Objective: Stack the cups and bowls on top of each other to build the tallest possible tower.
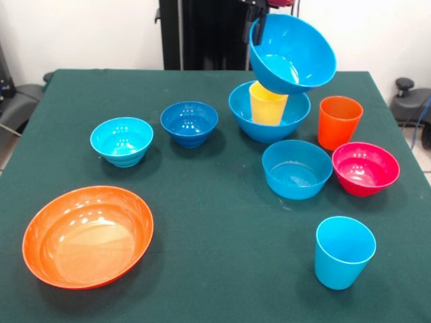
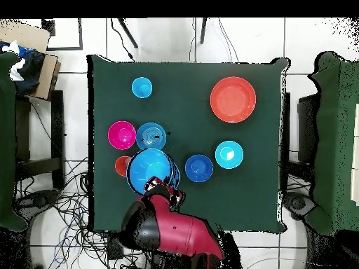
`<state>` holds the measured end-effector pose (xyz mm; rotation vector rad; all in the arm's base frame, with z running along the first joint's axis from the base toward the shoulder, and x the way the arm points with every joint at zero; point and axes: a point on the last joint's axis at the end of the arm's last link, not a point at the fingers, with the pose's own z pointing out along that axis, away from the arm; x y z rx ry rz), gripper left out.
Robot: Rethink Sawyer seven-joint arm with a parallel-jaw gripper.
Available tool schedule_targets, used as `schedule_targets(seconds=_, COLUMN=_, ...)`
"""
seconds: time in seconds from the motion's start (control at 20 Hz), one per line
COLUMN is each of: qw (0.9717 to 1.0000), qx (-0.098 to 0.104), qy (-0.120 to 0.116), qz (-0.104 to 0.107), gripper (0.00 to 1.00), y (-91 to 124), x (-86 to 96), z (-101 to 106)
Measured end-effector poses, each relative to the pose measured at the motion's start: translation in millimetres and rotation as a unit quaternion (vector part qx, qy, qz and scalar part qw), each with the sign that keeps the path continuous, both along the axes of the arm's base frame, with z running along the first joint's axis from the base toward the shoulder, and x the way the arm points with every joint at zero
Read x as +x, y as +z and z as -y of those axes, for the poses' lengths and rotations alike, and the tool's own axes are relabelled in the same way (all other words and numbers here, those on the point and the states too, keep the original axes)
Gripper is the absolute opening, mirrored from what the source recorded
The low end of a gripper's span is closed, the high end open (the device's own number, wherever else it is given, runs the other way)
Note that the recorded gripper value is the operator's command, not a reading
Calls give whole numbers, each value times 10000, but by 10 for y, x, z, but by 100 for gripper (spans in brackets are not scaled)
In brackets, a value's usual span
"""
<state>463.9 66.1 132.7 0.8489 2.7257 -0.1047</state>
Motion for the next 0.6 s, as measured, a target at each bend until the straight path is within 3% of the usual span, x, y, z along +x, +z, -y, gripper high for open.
schedule_targets(seconds=0.6, qw=9999, qx=-36, qy=-36, qz=-143, gripper=0, y=-98, x=-69, z=38)
